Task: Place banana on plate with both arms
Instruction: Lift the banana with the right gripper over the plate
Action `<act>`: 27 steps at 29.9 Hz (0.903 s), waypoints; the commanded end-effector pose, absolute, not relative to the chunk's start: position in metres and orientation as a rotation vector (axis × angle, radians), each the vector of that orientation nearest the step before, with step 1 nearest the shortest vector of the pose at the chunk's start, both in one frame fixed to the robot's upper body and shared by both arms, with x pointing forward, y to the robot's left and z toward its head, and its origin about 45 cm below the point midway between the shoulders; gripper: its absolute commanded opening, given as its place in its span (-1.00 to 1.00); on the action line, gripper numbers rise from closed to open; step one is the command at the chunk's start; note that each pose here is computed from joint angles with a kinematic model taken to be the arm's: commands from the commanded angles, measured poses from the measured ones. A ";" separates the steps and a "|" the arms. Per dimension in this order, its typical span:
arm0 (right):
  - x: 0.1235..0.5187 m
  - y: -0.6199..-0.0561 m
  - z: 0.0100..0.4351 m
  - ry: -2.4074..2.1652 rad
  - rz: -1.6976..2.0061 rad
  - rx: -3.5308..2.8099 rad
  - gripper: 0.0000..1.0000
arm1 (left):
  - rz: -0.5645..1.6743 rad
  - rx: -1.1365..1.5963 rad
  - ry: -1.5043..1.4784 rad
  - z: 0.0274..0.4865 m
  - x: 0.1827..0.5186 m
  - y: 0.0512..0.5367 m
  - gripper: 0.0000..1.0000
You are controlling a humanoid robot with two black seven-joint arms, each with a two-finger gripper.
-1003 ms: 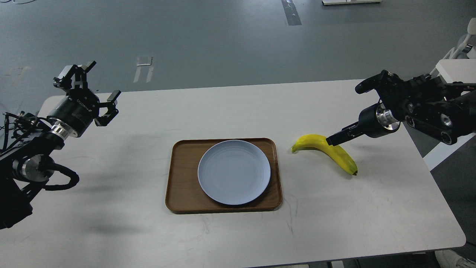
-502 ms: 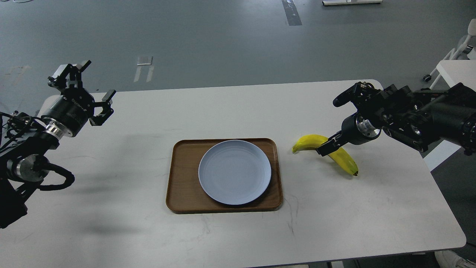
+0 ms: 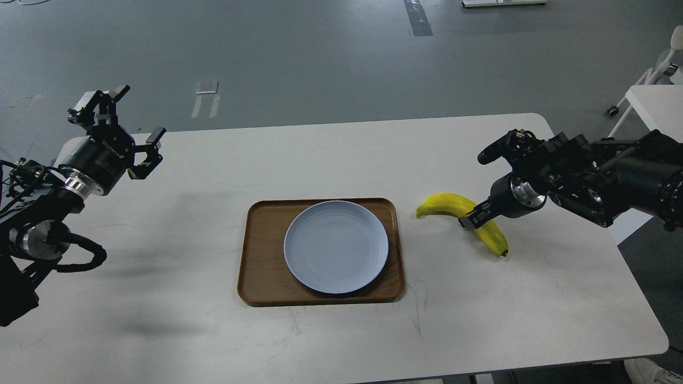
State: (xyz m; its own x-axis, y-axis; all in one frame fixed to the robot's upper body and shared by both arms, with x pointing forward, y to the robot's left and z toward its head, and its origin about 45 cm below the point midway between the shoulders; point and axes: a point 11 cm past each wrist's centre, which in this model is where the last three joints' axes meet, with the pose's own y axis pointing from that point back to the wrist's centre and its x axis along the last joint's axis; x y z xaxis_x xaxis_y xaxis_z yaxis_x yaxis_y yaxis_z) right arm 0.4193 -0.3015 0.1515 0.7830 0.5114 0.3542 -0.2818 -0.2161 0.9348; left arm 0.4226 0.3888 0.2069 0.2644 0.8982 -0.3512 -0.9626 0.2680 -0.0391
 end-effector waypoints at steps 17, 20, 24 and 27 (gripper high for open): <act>0.430 -0.115 0.238 0.301 1.001 1.847 -0.89 | 1.293 -0.266 0.251 0.219 0.424 0.401 1.00; 0.418 -0.089 0.222 0.367 0.995 1.859 -0.89 | 1.300 -0.270 0.242 0.223 0.424 0.406 1.00; 0.410 -0.088 0.204 0.377 0.947 1.883 -0.89 | 1.308 -0.270 0.237 0.225 0.424 0.410 1.00; 0.415 -0.097 0.197 0.338 0.920 1.886 -0.86 | 1.308 -0.270 0.234 0.226 0.424 0.410 1.00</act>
